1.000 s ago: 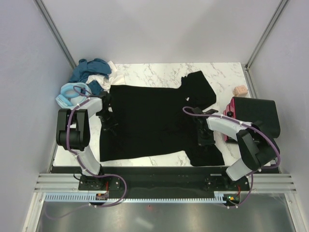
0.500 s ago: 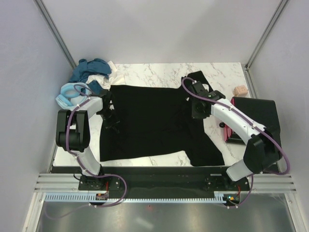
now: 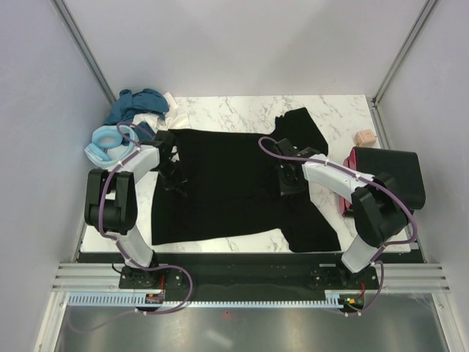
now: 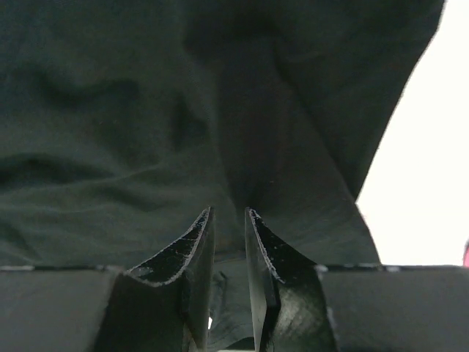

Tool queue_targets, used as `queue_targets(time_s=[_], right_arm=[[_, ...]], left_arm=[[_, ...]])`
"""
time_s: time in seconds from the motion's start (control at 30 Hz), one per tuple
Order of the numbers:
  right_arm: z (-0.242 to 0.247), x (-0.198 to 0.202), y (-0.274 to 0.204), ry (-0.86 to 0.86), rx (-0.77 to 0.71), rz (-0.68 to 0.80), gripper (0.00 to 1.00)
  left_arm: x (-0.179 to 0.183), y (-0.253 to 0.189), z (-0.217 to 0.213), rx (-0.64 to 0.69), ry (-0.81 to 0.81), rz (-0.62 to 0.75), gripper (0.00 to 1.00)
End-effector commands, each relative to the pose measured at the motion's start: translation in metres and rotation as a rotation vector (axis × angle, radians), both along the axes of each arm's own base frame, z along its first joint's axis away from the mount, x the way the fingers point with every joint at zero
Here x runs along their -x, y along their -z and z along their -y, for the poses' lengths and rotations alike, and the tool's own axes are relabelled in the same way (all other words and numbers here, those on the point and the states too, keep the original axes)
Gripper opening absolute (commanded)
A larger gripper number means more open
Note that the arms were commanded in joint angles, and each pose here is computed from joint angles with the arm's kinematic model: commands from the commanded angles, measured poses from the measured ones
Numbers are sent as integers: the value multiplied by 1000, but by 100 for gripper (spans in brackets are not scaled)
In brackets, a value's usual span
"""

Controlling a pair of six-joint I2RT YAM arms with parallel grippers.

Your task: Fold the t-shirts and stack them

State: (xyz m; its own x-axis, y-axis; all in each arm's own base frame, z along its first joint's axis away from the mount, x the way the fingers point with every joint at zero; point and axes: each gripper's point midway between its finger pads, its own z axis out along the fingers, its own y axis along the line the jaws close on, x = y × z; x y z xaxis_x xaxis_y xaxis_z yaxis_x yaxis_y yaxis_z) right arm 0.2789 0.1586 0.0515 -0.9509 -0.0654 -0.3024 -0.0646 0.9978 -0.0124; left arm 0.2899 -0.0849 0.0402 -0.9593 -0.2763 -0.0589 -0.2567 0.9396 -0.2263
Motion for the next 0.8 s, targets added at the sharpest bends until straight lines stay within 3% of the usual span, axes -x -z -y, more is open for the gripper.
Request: queue_targets(time_s=[0.0,0.13,0.23,0.37,0.6,0.77], right_arm=[[-14,-3,-7,-26,-61,44,31],[-18,5,4,-47,-63,15,30],[-12,11,26,-47,-13,-51,24],[4,13,41,-7,105,-85,0],[34,21,41,93,244,-91,0],[54,37,38,173,250,-118,0]], left_arm=[[-5,5,3,5,42,18,6],[-6,12,4,-6,47,3,2],[-9,14,6,-18,56,3,2],[-12,18,6,-34,60,-3,2],[-9,22,1,-66,50,-11,2],[-5,26,-3,-91,34,-25,2]])
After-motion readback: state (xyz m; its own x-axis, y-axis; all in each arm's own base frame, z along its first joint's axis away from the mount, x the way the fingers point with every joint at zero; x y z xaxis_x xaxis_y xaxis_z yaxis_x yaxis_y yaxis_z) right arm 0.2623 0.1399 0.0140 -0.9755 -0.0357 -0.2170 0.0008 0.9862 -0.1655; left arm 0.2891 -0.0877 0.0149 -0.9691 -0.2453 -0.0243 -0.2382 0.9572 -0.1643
